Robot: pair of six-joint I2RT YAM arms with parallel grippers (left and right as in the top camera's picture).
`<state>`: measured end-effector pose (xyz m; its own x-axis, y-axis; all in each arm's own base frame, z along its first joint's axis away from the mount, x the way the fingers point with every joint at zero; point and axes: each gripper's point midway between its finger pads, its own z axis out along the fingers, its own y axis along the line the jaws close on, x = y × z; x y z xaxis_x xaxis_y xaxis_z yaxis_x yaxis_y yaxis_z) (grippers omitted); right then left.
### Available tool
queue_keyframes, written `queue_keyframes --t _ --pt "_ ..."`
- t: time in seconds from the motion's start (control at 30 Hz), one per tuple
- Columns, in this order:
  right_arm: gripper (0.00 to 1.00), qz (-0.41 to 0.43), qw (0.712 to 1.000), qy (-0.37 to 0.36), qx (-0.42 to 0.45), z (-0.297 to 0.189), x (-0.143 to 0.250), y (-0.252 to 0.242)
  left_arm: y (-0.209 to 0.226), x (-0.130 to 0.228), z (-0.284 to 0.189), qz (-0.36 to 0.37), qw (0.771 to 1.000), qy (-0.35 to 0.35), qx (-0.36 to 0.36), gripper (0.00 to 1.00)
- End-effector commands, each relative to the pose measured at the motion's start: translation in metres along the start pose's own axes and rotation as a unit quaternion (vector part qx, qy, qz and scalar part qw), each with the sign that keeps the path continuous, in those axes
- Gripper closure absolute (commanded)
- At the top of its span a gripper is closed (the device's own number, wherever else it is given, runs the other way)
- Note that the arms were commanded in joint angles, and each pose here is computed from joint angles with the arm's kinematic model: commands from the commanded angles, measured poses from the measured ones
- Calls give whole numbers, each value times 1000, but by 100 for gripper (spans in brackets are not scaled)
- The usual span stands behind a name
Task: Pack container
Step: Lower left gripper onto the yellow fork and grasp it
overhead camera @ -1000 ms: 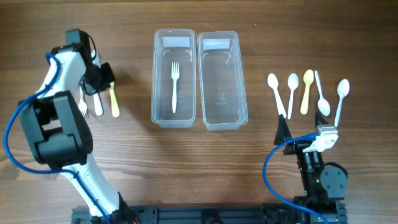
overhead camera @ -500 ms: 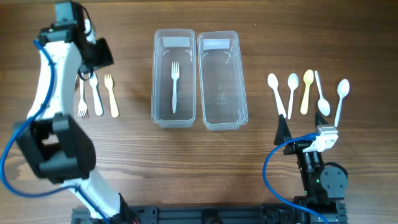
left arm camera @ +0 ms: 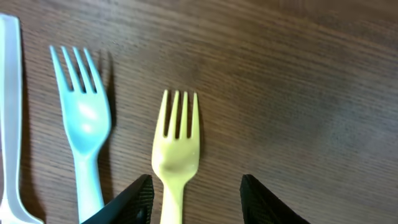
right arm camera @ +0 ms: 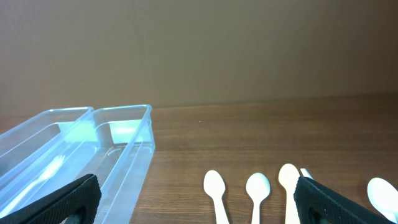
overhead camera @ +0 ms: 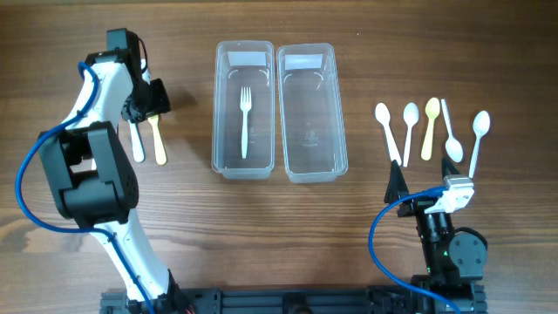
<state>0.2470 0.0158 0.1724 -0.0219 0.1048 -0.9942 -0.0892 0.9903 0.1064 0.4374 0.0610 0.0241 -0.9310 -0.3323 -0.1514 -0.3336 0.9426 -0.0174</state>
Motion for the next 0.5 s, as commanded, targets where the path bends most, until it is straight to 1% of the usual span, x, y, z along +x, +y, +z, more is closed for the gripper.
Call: queue_keyframes --t 0.0,0.27,0.33,0.37,0.4,0.47 --pt "0 6 1000 -5 -8 0 -2 3 9 9 16 0 1000 14 -16 53" --pt "0 6 1000 -5 -8 0 -2 3 15 36 38 -2 999 42 -20 51" --pt "0 6 1000 -5 -8 0 -2 3 16 38 41 -2 999 44 -20 52" --pt "0 6 1000 -5 -8 0 -2 3 16 40 43 -2 999 44 -20 55" --pt "0 6 1000 -5 -8 0 -2 3 16 40 43 -2 999 45 -21 66" --pt "0 6 1000 -5 -8 0 -2 3 16 40 43 -2 999 45 -20 95"
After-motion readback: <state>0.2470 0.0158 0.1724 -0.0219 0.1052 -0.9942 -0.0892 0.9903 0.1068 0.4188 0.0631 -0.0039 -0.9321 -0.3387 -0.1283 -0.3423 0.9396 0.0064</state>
